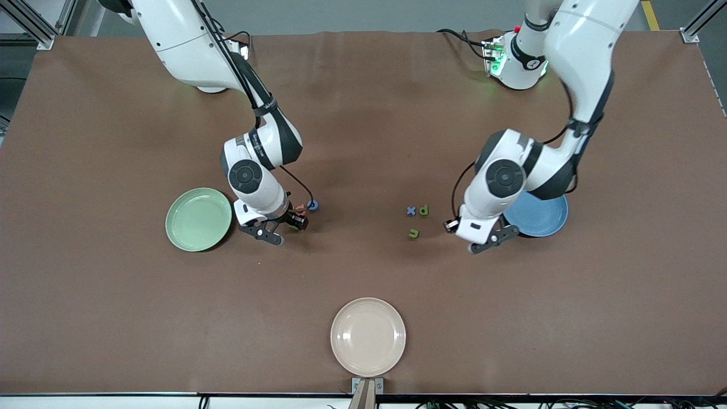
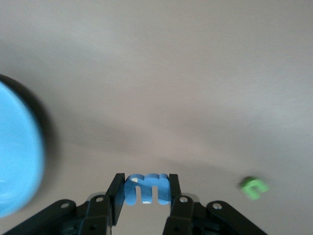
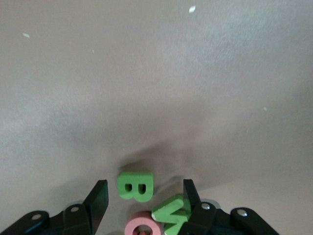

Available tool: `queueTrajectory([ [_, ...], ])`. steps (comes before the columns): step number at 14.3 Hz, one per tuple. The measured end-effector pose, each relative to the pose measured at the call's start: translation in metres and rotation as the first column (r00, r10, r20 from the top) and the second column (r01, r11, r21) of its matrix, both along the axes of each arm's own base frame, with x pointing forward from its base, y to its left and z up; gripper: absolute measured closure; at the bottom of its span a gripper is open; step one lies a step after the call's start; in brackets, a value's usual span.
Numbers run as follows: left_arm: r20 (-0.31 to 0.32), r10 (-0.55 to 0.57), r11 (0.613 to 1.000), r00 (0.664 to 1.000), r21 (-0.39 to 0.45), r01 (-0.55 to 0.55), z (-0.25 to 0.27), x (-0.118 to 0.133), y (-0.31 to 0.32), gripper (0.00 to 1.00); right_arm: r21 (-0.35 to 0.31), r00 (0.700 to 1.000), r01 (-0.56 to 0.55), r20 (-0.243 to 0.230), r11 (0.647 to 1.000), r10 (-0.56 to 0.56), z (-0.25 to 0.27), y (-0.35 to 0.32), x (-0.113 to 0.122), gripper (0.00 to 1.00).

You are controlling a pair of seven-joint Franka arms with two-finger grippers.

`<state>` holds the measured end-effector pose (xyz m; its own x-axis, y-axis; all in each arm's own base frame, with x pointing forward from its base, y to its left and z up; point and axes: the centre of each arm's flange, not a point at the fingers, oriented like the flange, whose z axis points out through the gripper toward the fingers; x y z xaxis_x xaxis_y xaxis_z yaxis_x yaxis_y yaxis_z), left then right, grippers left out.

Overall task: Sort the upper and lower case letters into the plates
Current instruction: 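Drop the m in the blue plate while the right gripper drops B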

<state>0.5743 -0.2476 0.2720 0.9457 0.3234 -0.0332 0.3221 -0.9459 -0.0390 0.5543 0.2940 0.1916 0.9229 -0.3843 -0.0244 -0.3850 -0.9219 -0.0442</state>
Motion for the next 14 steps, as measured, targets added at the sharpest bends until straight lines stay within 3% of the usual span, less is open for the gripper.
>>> queueTrajectory([
  [4,-0.039,-0.2,0.979,0.979,0.041,0.201,0.005,-0.029,0.076,0.59,0.006,0.999,-0.009,0.036,1.0,0.009,-0.01,0.003,0.001,0.33],
  [8,-0.005,-0.396,0.917,0.918,0.061,0.395,-0.027,-0.06,0.142,0.59,0.003,0.999,-0.011,0.033,1.0,0.011,-0.016,0.005,-0.001,0.34],
  [10,0.001,-0.449,0.891,0.893,0.072,0.448,-0.047,-0.076,0.172,0.59,0.003,0.999,-0.008,0.031,1.0,0.008,-0.015,0.007,-0.002,0.39],
  [14,-0.03,-0.499,0.864,0.866,0.053,0.5,-0.067,-0.096,0.212,0.59,0.003,1.0,0.005,0.028,1.0,-0.005,-0.013,0.01,-0.004,0.59],
])
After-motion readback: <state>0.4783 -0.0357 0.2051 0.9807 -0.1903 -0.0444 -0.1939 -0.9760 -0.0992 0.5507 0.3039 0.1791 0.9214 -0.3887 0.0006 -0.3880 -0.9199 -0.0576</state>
